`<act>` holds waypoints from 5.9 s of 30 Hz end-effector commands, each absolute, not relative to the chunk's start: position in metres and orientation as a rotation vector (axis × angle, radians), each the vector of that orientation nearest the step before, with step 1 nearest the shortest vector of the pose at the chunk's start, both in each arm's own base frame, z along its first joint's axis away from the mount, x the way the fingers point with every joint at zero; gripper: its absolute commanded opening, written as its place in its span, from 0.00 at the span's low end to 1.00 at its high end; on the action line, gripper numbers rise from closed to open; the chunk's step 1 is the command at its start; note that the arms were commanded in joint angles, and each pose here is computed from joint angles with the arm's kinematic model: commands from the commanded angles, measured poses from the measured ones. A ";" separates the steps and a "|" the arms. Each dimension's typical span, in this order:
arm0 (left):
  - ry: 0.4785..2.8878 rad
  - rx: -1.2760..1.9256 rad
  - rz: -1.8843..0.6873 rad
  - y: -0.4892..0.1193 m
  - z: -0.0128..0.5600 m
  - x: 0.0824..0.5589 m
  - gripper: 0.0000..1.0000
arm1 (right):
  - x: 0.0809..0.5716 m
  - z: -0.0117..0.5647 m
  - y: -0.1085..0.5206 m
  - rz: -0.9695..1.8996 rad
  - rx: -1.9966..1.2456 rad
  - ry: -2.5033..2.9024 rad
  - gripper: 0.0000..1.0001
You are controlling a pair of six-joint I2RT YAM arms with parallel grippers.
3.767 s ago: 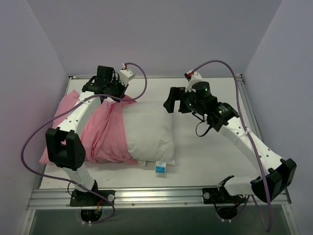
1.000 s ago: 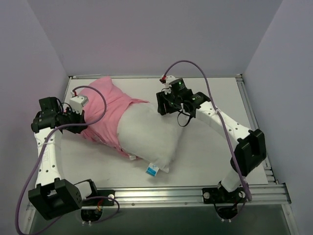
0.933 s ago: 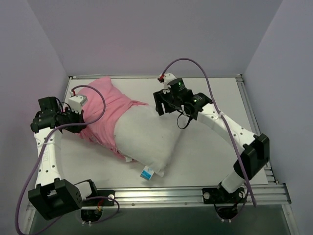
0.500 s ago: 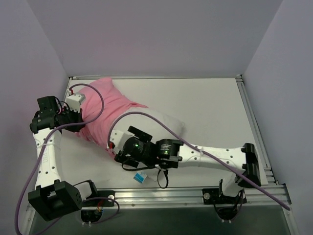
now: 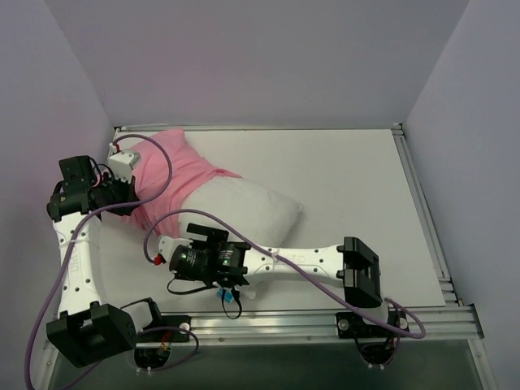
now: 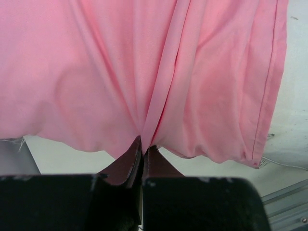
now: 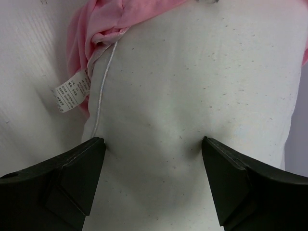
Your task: Remove the pillowcase from the pillow
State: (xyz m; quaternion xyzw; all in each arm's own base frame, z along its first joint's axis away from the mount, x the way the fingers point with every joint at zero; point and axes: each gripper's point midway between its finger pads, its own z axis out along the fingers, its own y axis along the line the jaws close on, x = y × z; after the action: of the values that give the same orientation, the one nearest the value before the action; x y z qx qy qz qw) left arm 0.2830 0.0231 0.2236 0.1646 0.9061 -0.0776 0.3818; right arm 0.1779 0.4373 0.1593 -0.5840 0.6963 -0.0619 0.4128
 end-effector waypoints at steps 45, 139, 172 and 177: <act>2.178 0.716 -0.301 0.030 0.217 0.255 0.74 | 0.219 0.054 0.253 0.281 -1.009 2.675 0.00; 2.203 0.627 -0.202 -0.101 0.250 0.456 0.83 | 0.355 0.040 0.279 0.224 -0.449 2.543 0.00; 2.714 0.904 -0.284 0.018 0.142 0.238 0.78 | 0.400 0.138 0.150 0.087 -0.295 2.456 0.00; 2.685 0.885 -0.237 0.026 0.144 0.241 0.19 | 0.406 0.137 0.149 0.088 -0.291 2.459 0.00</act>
State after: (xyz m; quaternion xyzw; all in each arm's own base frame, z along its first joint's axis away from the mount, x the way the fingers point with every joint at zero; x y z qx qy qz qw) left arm 0.2376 0.0213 0.1342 0.2968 0.9420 -0.0977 0.1226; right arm 0.4079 0.1667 0.1405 -0.1089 0.9296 0.0656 0.3461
